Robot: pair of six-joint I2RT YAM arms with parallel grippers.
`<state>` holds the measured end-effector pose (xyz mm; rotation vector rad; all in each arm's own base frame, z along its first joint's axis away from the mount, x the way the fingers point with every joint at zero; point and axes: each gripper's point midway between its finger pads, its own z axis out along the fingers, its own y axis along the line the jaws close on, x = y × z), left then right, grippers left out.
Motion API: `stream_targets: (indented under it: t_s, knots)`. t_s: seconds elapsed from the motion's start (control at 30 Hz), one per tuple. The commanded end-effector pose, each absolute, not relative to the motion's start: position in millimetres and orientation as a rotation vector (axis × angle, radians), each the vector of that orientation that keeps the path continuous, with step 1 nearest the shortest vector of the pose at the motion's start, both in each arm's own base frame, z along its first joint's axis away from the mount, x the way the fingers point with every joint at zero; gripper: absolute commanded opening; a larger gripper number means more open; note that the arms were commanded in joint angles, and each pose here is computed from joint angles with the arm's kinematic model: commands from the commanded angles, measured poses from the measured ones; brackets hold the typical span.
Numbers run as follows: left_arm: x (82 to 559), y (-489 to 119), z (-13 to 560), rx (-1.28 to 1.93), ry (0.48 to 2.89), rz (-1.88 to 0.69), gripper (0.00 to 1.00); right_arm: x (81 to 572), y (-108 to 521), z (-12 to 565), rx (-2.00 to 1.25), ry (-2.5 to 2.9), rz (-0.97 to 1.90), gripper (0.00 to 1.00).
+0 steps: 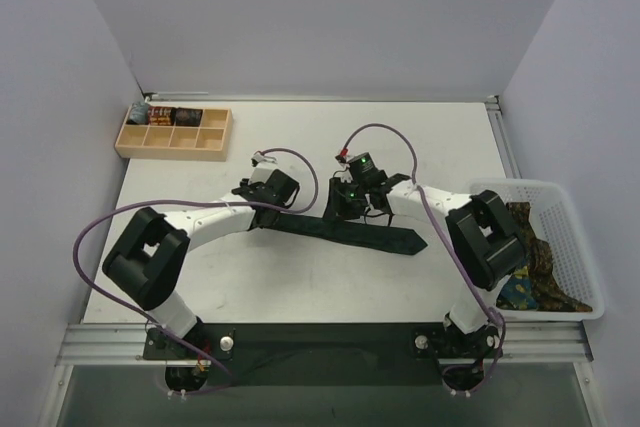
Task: Roll the ties
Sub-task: Roll the tie
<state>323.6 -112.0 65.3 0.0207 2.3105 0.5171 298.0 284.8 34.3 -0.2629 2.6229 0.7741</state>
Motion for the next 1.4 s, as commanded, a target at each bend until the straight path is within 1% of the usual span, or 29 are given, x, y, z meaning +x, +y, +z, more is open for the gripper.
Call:
stream_targets:
  t_s: [0.0,0.13,0.3,0.47,0.8,0.93,1.0,1.07,1.17,1.23,1.27,1.33,1.37]
  knots:
    - [325.4,-105.0,80.0,0.081,2.291,0.665,0.00,301.2,266.2,58.5,-0.213,2.578,0.742,0.29]
    - [321.4,-105.8,76.0,0.143,2.304,0.750,0.00,293.6,243.6,53.0,-0.128,2.597,0.674,0.30]
    - [324.8,-107.4,72.5,0.210,2.280,0.858,0.00,276.9,207.5,26.1,-0.004,2.663,0.579,0.29]
    - [325.7,-119.7,72.4,0.280,2.246,0.885,0.00,268.5,185.0,10.7,0.101,2.691,0.534,0.28]
    - [316.2,-133.9,45.4,0.489,2.213,1.016,0.00,273.2,174.7,0.8,0.135,2.705,0.537,0.27]
    - [312.3,-144.3,40.2,0.544,2.192,1.025,0.02,274.1,174.9,-3.4,0.138,2.710,0.550,0.27]
    - [311.4,-148.3,39.0,0.557,2.181,1.026,0.06,274.0,175.0,-3.6,0.142,2.706,0.559,0.26]
    - [310.2,-152.5,36.1,0.575,2.184,1.019,0.12,274.0,175.6,-3.1,0.140,2.704,0.565,0.26]
    - [308.6,-158.1,32.9,0.591,2.194,0.995,0.18,274.5,176.0,-1.9,0.135,2.700,0.571,0.26]
    - [307.8,-161.2,31.4,0.605,2.204,0.978,0.29,275.1,175.5,-1.6,0.132,2.696,0.574,0.26]
    - [308.0,-164.5,32.5,0.606,2.204,0.965,0.30,274.9,175.2,-1.7,0.134,2.698,0.572,0.27]
    - [308.0,-168.8,33.5,0.612,2.216,0.937,0.42,274.8,175.2,-1.4,0.135,2.697,0.576,0.26]
    - [308.5,-171.0,36.0,0.608,2.221,0.919,0.46,274.9,175.0,-1.4,0.137,2.697,0.577,0.26]
